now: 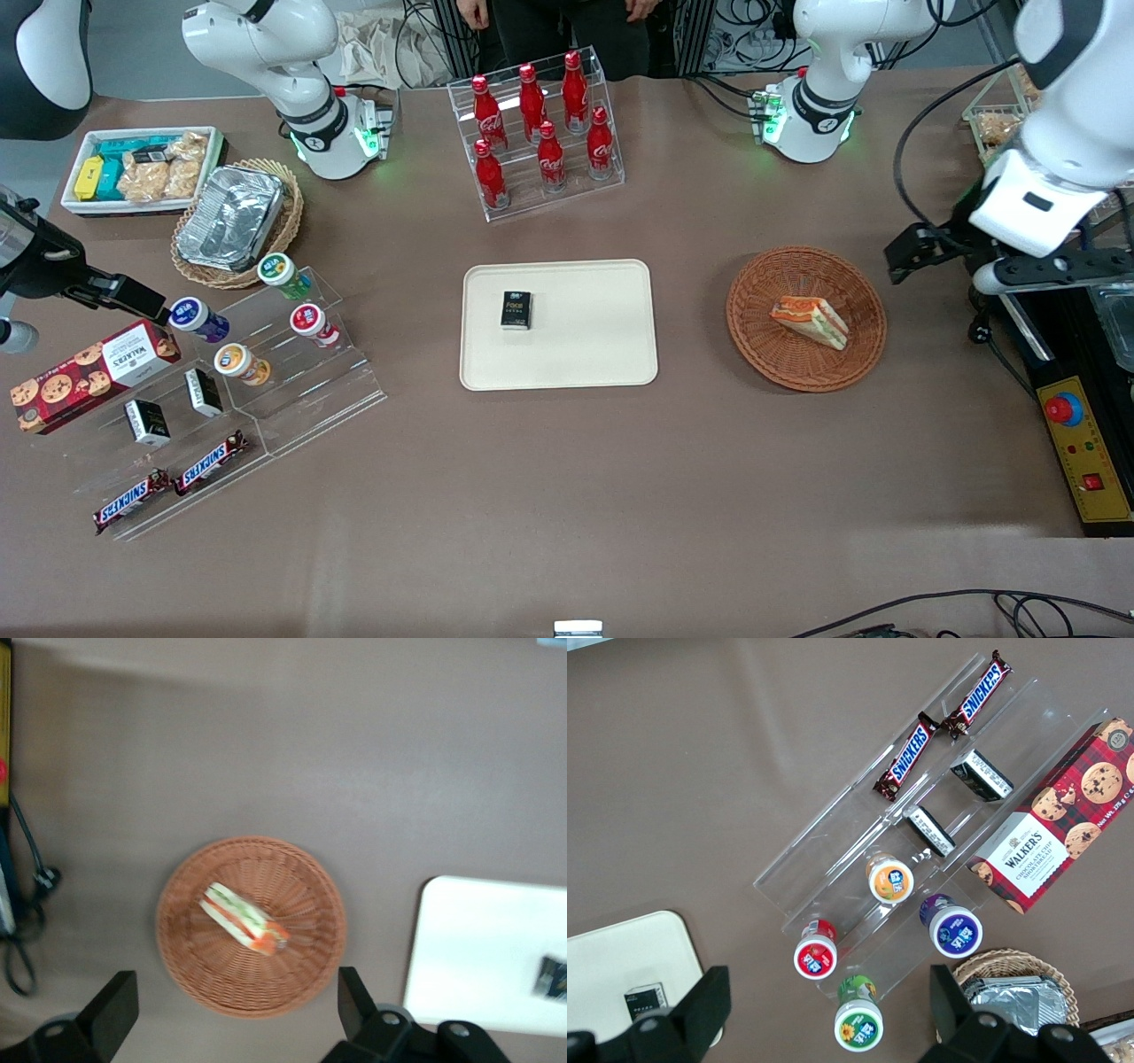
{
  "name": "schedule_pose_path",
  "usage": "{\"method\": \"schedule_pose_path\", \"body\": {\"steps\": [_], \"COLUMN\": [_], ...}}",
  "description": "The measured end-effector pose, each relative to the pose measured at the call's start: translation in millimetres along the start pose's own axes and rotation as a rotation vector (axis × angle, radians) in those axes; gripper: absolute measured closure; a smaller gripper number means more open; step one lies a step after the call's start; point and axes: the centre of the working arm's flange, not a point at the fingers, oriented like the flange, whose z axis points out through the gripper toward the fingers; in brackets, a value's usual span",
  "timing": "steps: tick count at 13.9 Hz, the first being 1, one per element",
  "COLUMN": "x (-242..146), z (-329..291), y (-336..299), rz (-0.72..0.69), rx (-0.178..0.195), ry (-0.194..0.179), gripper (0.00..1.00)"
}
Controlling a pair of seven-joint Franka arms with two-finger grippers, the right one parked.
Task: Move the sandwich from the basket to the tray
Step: 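Move the left gripper toward the wrapped sandwich in the wicker basket, then lower the open left gripper around the sandwich in the basket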
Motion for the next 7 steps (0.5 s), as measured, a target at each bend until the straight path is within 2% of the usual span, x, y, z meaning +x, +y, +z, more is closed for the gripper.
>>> {"method": "schedule_pose_path", "body": {"steps": [2,4,7], "x": [-15.8,-27.4,-38.3], "z": [12.2,40.6,94.4], "y": [30.1,46.2,47.2], "rz": [-0.147,-0.353,-0.537], "rx": [0.036,0.07,0.11], "ry": [-0.007,-0.02,-0.053], "gripper": [0.0,0.0,0.0]}}
